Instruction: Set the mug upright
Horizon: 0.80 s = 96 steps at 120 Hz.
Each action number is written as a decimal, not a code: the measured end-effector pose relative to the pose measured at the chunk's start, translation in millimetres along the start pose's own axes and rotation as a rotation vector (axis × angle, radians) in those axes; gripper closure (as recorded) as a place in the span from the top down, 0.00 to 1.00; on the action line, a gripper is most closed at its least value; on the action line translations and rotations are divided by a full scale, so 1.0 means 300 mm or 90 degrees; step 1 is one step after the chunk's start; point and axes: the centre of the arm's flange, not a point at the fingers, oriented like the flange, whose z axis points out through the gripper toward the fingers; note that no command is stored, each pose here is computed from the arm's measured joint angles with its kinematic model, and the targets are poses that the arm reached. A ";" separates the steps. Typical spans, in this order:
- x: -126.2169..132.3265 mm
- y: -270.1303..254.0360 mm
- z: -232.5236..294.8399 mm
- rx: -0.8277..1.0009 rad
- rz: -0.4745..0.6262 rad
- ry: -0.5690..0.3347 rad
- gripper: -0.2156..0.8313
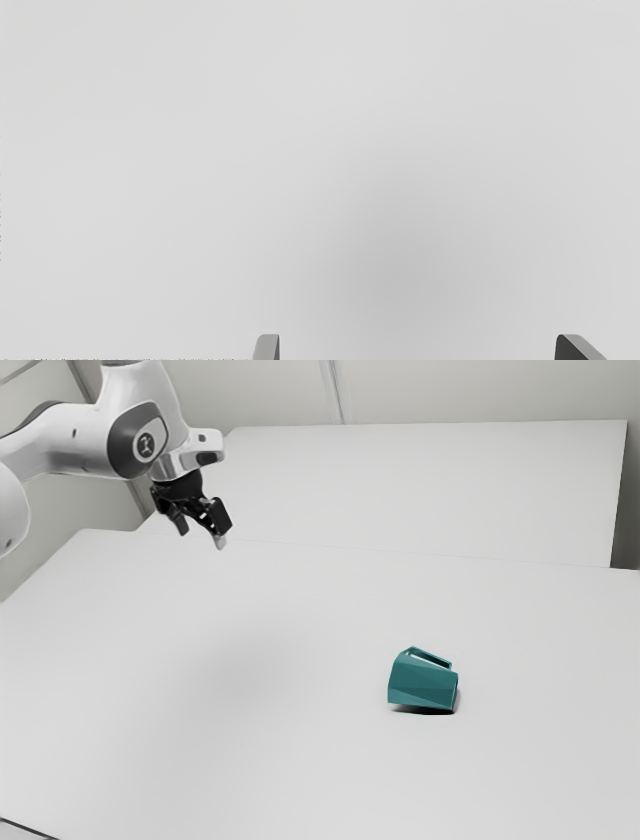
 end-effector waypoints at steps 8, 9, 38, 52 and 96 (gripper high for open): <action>-0.006 -0.015 0.006 -0.001 -0.011 -0.001 0.79; -0.008 -0.015 0.007 -0.001 -0.012 -0.001 0.79; -0.019 0.106 0.104 -0.112 -0.039 -0.001 0.79; -0.016 0.188 0.187 -0.186 -0.058 -0.011 0.79; 0.053 0.395 0.499 -0.389 -0.122 -0.062 0.79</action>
